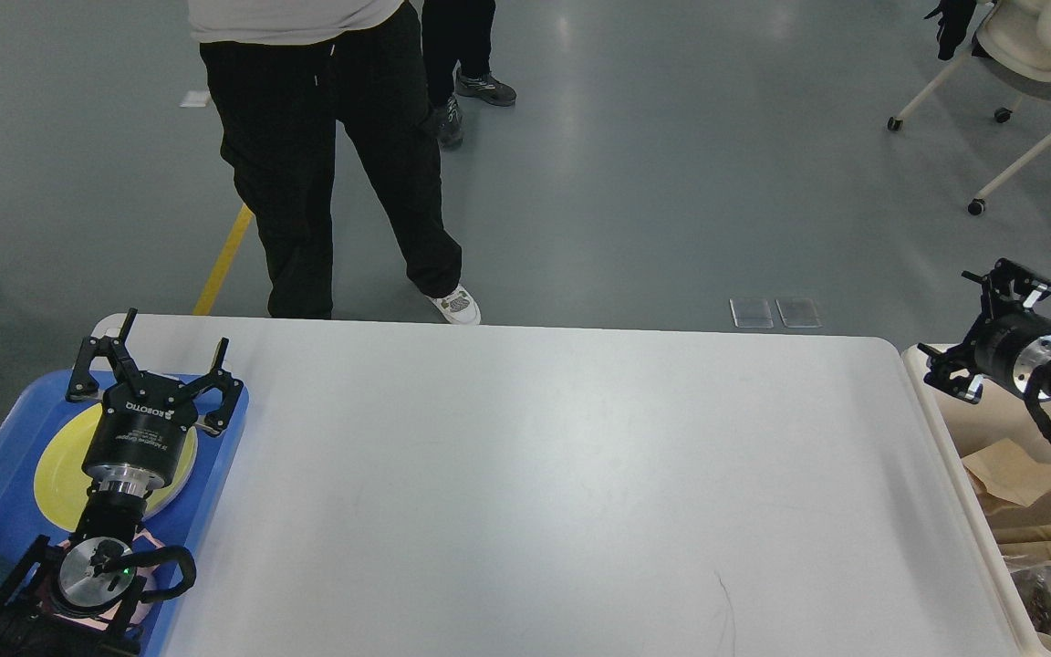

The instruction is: Tidy desktop

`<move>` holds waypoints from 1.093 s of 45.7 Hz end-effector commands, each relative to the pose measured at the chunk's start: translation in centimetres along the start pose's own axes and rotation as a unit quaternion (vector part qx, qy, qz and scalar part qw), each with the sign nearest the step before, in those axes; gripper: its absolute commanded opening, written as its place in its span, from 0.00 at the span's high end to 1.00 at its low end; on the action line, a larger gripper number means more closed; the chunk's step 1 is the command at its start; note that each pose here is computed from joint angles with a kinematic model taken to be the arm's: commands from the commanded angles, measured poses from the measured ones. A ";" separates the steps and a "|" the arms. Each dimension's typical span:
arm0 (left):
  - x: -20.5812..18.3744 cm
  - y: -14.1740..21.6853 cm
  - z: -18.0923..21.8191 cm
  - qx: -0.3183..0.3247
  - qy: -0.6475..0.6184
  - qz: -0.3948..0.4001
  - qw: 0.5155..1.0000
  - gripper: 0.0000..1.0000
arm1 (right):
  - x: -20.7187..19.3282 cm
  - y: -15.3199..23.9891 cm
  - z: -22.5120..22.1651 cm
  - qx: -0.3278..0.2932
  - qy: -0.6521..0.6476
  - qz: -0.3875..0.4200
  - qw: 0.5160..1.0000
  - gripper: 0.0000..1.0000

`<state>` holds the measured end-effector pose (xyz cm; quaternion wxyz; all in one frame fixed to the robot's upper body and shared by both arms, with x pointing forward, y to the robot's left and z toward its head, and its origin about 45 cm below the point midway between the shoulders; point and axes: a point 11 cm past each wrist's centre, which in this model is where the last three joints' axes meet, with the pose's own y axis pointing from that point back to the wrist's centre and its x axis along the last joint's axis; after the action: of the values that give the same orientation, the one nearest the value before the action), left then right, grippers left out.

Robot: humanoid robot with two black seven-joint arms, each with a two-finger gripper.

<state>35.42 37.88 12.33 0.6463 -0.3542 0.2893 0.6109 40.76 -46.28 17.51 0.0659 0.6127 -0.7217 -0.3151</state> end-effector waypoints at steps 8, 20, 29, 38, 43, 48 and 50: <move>0.0 0.0 0.0 0.000 0.000 0.001 1.000 0.04 | -5.0 0.0 4.5 0.146 -0.092 -0.073 0.982 0.00; 0.0 0.0 0.0 0.000 0.000 0.001 1.000 0.04 | -6.2 0.5 8.7 0.215 -0.163 -0.067 0.961 0.00; 0.0 0.0 0.0 0.000 0.000 0.001 1.000 0.04 | -6.0 1.0 9.3 0.224 -0.183 -0.090 0.953 0.00; 0.0 0.0 0.0 0.000 0.000 0.001 1.000 0.04 | -4.7 1.2 8.8 0.229 -0.174 -0.077 0.955 0.00; 0.0 0.0 0.0 0.000 0.000 0.001 1.000 0.04 | -4.5 1.1 9.4 0.223 -0.173 -0.072 0.957 0.00; 0.0 0.0 0.0 0.000 0.000 0.001 1.000 0.04 | -4.6 1.2 9.1 0.226 -0.172 -0.076 0.956 0.00; 0.0 0.0 0.0 0.000 0.000 0.001 1.000 0.04 | -4.6 1.2 9.0 0.228 -0.173 -0.075 0.955 0.00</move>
<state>35.39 37.90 12.28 0.6457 -0.3541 0.2896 0.6115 36.49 -38.51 12.13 -0.2226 0.6002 -0.7265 -0.2499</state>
